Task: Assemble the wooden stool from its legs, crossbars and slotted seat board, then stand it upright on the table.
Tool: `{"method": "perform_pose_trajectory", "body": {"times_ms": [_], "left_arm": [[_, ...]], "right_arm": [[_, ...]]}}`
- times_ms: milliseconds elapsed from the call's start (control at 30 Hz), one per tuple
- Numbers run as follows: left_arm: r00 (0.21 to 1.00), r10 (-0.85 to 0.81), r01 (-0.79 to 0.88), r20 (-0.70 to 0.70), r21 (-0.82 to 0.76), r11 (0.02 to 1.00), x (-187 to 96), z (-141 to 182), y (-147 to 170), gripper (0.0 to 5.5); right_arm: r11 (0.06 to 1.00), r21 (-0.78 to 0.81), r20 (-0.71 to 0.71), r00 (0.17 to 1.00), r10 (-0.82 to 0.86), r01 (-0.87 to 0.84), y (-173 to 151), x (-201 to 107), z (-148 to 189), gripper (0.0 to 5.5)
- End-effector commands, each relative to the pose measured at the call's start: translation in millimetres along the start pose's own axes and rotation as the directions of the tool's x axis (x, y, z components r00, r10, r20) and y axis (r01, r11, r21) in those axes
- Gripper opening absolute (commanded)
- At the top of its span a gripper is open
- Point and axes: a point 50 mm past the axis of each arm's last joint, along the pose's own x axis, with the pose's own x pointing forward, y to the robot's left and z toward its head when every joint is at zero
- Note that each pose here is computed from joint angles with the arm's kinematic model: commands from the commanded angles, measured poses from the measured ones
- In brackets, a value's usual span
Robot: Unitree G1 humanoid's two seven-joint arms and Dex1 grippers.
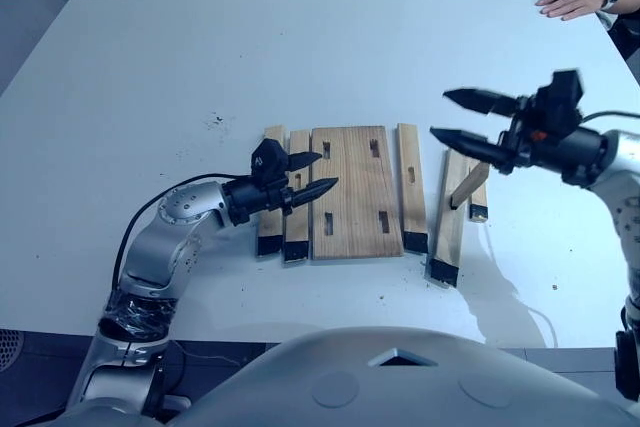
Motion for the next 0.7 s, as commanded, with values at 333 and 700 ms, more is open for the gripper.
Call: {"method": "perform_pose_trajectory", "body": {"times_ms": [333,700], "left_arm": [[1.0,0.004,-0.004,0.005,0.009,1.0,2.4,-0.5,1.5,2.91],[1.0,0.0,0.0,-0.015,0.002,1.0,0.3,-5.1,5.1,2.91]], "right_arm": [[0.999,-0.031,-0.059,0.998,-0.029,0.027,-6.1,11.5,-15.7,2.86],[0.98,0.105,-0.042,0.986,-0.164,0.167,-17.2,-0.6,-64.6,2.86]]}}
